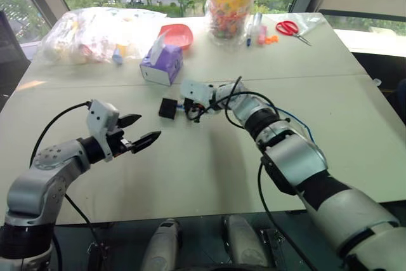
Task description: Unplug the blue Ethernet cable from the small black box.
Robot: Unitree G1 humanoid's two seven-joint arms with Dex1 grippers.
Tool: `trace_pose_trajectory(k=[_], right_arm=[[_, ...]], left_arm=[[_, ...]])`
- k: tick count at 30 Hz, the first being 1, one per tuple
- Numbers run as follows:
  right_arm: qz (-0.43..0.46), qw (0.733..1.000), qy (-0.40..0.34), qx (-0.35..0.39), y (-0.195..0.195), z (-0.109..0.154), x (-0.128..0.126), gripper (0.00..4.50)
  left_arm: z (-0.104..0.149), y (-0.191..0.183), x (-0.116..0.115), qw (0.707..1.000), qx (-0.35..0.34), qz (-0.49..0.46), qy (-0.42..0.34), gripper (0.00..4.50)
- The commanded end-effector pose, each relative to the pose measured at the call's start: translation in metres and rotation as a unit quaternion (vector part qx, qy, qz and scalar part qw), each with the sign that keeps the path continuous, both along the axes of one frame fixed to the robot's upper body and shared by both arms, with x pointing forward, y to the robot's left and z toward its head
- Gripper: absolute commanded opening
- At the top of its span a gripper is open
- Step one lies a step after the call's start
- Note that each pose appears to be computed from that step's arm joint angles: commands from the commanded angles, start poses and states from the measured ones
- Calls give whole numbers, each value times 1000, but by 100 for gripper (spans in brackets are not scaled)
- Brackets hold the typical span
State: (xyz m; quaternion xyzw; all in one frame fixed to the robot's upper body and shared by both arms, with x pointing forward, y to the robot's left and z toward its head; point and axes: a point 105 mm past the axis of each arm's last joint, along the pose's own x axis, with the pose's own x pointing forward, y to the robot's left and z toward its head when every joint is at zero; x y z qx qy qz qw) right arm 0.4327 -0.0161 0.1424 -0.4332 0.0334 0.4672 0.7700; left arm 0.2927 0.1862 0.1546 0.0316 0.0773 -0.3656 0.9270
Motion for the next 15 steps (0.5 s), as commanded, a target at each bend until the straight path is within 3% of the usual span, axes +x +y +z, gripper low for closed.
trace_pose_trajectory(k=[1, 9, 15], right_arm=[[61, 976, -207, 5, -11, 47, -14, 4], [119, 932, -343, 5, -32, 65, -89, 4], [124, 917, -379, 1, -27, 75, -112, 4]], left_arm=[[13, -2, 5, 1000, -10, -14, -14, 450], [35, -27, 18, 994, -48, -101, 2, 450], [45, -50, 20, 984, -46, -169, 4, 450]])
